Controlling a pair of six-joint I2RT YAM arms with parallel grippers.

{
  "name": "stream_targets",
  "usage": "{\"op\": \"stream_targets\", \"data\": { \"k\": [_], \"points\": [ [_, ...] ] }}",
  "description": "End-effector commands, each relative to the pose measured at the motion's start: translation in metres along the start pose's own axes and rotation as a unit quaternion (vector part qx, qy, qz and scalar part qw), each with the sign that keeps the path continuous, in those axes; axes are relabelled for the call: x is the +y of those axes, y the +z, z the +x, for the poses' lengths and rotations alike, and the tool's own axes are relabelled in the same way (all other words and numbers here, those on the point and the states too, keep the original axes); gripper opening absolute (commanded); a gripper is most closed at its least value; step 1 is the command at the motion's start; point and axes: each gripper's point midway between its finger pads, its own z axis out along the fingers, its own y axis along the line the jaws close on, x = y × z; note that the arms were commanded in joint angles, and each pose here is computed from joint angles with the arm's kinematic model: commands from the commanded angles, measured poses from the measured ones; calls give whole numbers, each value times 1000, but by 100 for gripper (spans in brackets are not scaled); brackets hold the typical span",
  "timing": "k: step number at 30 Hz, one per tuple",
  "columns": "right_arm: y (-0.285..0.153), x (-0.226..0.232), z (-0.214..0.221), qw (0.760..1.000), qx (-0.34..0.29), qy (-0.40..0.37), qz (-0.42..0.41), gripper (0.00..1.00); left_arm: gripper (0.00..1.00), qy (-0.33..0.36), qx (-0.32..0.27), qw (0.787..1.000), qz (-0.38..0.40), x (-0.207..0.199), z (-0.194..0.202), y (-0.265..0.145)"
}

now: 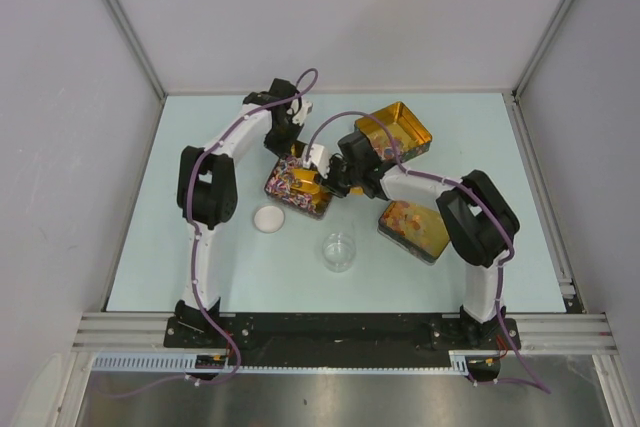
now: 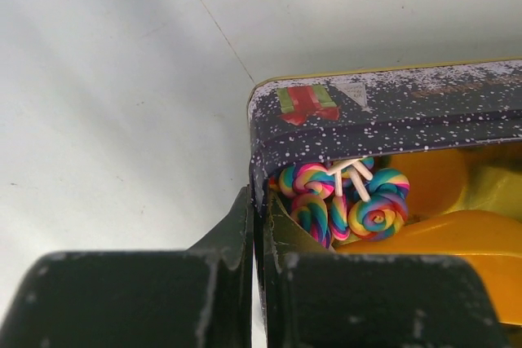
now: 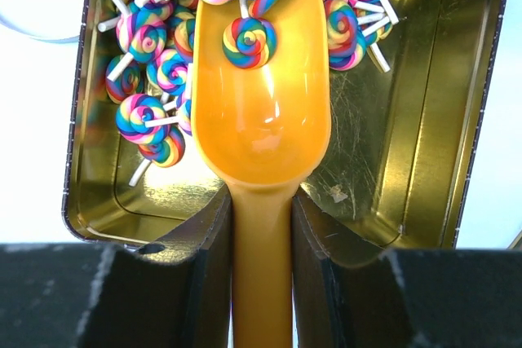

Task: Pack the candies
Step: Scoop the fake candies from the storage box.

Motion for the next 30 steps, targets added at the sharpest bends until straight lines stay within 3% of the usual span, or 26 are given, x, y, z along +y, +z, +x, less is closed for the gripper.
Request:
{"op": "stream_targets", "data": {
  "k": [1, 14, 30],
  "points": [
    [13, -3, -13, 999, -25, -29, 12, 0, 0, 4, -47, 999, 16, -10, -18, -42],
    [-20, -20, -26, 995, -88, 47, -25, 0, 0, 6, -39, 999, 12, -8, -14, -37],
    [-48, -9, -15, 995, -94, 10, -9, 0, 0, 7, -34, 999, -3, 1, -12, -34]
  ]
}}
